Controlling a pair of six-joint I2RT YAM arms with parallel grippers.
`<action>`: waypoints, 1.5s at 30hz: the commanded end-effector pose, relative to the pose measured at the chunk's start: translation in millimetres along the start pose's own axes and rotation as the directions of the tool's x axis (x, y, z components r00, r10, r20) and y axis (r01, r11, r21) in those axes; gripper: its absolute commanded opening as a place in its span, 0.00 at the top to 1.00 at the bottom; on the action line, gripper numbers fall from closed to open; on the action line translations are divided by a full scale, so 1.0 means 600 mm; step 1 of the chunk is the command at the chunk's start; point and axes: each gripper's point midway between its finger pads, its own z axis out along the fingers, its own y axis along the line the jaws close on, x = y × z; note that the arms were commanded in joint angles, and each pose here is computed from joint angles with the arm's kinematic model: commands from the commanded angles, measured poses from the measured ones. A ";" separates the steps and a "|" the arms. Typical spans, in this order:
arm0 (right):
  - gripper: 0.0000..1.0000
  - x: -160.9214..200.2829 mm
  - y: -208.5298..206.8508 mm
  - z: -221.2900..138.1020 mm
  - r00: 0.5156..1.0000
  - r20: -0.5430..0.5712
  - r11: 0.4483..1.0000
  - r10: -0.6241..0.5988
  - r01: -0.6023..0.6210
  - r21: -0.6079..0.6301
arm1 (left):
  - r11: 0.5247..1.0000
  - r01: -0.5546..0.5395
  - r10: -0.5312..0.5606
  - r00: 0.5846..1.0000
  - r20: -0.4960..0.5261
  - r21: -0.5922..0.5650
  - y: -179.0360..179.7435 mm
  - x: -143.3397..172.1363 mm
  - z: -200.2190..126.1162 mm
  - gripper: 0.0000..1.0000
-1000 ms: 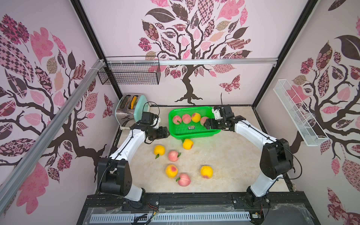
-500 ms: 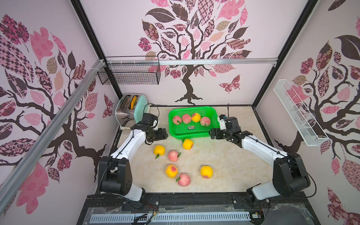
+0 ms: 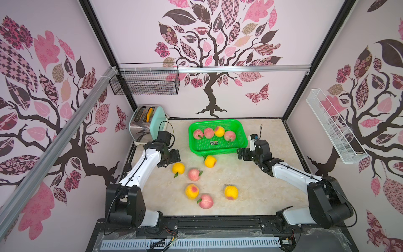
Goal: Put the peaches into the basket
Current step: Pick up the peach from the center of the board.
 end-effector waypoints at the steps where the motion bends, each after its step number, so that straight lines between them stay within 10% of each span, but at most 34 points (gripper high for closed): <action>1: 0.06 -0.046 0.014 -0.015 0.994 0.102 0.999 0.025 -0.022 -0.036 | 1.000 0.017 -0.017 0.999 -0.047 -0.002 0.004 0.019 0.005 0.18; 45: 0.07 -0.023 0.014 -0.008 0.995 0.071 0.997 0.073 -0.070 -0.045 | 0.988 0.081 -0.047 0.967 -0.250 0.128 -0.044 0.056 0.111 0.15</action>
